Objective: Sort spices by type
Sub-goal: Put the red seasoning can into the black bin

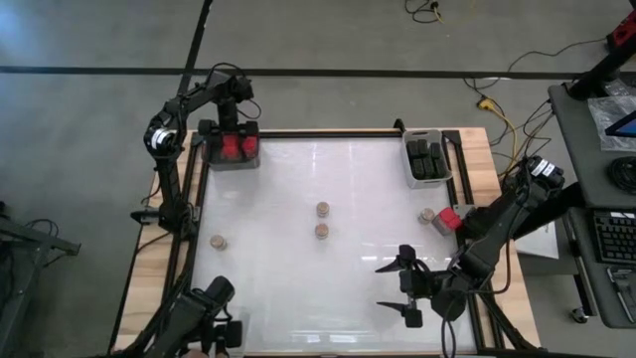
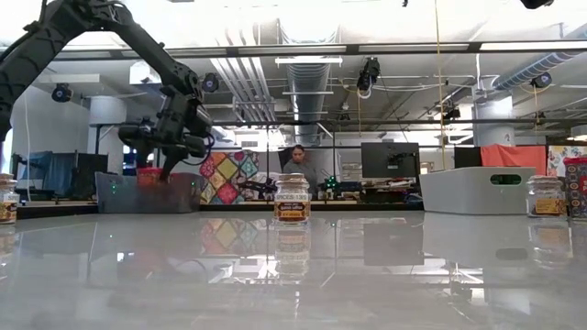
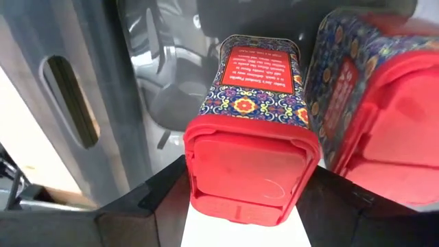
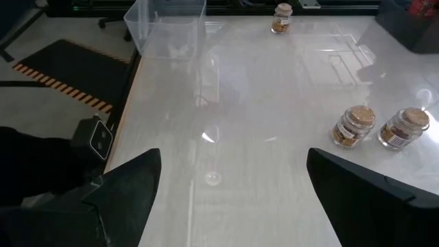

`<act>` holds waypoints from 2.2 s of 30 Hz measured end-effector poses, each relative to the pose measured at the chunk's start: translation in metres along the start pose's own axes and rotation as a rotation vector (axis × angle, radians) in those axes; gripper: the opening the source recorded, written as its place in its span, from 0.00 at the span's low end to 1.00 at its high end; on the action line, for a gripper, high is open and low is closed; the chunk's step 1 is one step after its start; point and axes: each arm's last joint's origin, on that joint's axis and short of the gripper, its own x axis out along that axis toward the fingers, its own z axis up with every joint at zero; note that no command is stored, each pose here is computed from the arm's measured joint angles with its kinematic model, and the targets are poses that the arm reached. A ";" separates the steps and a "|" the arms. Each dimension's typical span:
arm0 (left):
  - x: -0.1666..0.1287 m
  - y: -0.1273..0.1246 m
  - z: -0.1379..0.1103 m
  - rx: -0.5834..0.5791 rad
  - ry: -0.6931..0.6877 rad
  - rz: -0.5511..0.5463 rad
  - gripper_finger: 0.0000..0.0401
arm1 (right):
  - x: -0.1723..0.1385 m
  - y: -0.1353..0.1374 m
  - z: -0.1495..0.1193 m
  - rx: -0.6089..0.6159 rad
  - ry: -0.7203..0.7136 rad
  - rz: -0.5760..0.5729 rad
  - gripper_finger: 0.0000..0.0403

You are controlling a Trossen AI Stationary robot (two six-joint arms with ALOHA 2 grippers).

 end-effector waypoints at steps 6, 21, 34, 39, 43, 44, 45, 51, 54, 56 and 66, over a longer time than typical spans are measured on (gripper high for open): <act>0.000 -0.002 0.003 0.005 -0.034 -0.018 0.58 | 0.000 0.000 0.000 0.006 -0.002 -0.002 0.89; 0.000 0.000 0.004 0.005 -0.059 0.027 0.61 | 0.000 0.000 0.000 0.006 -0.001 -0.002 0.89; 0.000 -0.001 0.006 0.039 -0.080 0.026 0.61 | 0.000 0.000 0.000 0.005 -0.001 -0.002 0.89; -0.001 0.001 0.005 0.041 -0.093 0.066 0.61 | 0.000 0.000 0.000 0.003 -0.001 -0.002 0.89; -0.002 0.002 0.004 0.044 -0.096 0.075 0.61 | 0.000 0.000 0.000 0.002 -0.001 -0.002 0.89; -0.003 0.002 0.003 0.050 -0.099 0.075 0.61 | 0.000 0.000 0.000 -0.001 -0.001 -0.002 0.89; -0.004 0.002 0.002 0.056 -0.102 0.074 0.61 | 0.000 0.000 0.000 -0.005 -0.001 -0.002 0.89; -0.009 0.003 -0.001 0.062 -0.117 0.066 0.61 | 0.000 0.000 0.000 -0.012 -0.002 -0.001 0.89; -0.011 0.004 -0.003 0.062 -0.119 0.062 0.61 | 0.000 0.000 0.000 -0.012 -0.002 -0.001 0.89; -0.011 0.004 -0.003 0.062 -0.114 0.064 0.61 | 0.000 0.000 0.000 -0.012 -0.002 -0.001 0.89; -0.035 0.012 -0.020 0.155 -0.176 -0.006 0.61 | -0.001 -0.002 0.002 -0.021 -0.008 -0.004 0.89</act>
